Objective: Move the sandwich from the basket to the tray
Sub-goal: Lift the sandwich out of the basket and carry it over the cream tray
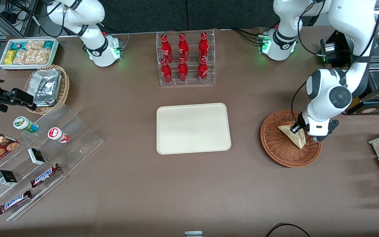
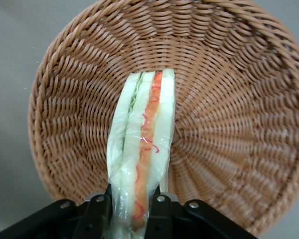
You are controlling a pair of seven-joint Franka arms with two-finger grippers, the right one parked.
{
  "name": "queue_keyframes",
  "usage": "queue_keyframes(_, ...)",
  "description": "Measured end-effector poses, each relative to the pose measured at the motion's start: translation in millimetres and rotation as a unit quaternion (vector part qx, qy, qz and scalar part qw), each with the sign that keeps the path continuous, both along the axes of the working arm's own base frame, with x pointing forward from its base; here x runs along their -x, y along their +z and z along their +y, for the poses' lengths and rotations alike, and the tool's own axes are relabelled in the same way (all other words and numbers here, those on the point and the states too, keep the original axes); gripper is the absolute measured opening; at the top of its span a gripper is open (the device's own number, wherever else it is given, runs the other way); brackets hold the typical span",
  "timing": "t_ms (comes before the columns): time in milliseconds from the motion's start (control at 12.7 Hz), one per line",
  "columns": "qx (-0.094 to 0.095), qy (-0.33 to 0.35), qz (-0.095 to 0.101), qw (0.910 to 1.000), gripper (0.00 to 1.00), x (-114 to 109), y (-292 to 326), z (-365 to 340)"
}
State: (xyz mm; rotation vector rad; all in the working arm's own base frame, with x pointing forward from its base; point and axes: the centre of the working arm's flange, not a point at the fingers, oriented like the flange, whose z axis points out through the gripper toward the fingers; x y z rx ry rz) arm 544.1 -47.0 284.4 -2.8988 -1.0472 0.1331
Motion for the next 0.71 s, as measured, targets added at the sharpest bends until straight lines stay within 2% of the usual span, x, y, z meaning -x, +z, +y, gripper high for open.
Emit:
queue_keyframes(157, -0.002, -0.007, 0.017, 0.9998, 0.16, -20.6, 34.0, -9.8)
queue_keyframes(315, -0.002, -0.029, 0.014, 0.9995, 0.15, -33.4, 63.1, -36.6)
queue_keyframes(472, -0.001, -0.064, 0.008, 0.9979, 0.15, -33.9, 75.3, -79.6)
queue_keyframes(709, 0.0, -0.126, 0.008, 0.992, 0.15, -18.6, 73.3, -153.1)
